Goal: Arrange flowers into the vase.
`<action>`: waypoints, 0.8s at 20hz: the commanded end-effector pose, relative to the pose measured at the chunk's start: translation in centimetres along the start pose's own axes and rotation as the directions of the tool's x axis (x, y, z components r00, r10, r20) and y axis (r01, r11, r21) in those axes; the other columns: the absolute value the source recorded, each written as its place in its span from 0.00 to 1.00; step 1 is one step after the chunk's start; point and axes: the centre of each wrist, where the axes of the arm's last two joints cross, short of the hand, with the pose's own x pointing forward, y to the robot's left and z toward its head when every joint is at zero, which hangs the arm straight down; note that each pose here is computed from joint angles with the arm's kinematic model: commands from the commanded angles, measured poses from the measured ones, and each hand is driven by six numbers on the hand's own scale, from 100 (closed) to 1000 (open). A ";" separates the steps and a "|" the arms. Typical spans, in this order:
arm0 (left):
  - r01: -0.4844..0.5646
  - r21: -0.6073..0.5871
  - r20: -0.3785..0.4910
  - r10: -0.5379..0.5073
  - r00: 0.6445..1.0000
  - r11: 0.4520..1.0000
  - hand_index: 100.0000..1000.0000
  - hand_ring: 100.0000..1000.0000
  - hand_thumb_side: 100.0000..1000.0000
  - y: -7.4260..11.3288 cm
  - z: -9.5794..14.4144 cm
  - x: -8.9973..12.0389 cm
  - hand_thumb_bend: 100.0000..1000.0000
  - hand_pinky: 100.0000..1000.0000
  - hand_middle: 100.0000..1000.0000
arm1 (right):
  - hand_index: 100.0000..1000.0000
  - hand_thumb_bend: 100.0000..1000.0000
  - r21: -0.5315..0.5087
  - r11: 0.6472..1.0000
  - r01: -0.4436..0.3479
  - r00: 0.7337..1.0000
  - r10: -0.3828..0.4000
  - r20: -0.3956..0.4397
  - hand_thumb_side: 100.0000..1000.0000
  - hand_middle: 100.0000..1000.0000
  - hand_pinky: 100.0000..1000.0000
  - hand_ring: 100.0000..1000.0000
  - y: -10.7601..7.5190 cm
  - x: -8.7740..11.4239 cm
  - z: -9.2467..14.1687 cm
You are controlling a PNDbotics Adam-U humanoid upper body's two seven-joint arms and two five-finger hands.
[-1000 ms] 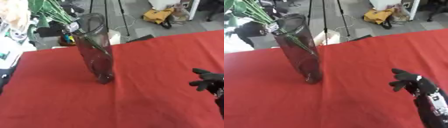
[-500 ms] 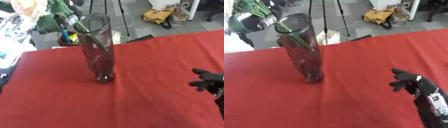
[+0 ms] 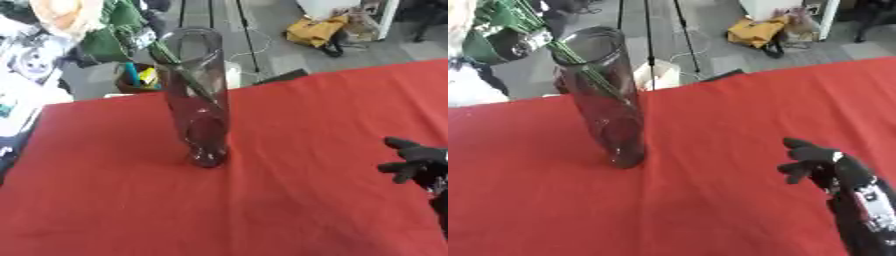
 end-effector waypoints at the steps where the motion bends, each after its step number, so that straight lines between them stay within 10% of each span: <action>1: 0.038 -0.041 0.008 -0.037 0.999 0.998 1.00 0.92 1.00 1.7 1.0 -0.2 0.10 0.92 0.94 | 0.70 0.00 -0.005 1.000 -0.003 1.000 0.003 0.024 1.00 0.40 0.67 0.87 -0.2 0.6 -0.3; 7: 0.038 -0.088 0.049 -0.034 0.998 0.995 1.00 0.93 1.00 1.7 1.1 -0.2 0.31 0.93 0.95 | 0.70 0.00 -0.003 1.000 0.002 1.000 -0.002 0.025 1.00 0.40 0.67 0.87 -0.1 0.6 -0.3; 10: 0.013 -0.079 0.063 -0.008 0.998 0.997 1.00 0.92 1.00 1.7 1.1 -0.3 0.83 0.93 0.96 | 0.70 0.00 -0.001 1.000 0.004 1.000 -0.004 0.023 1.00 0.40 0.67 0.87 0.0 0.6 -0.3; 16: 0.023 -0.032 0.066 -0.021 0.998 0.999 1.00 0.92 1.00 1.9 1.5 -0.3 0.81 0.92 0.95 | 0.70 0.00 -0.001 1.000 0.005 1.000 -0.005 0.021 1.00 0.40 0.67 0.87 0.0 0.5 -0.2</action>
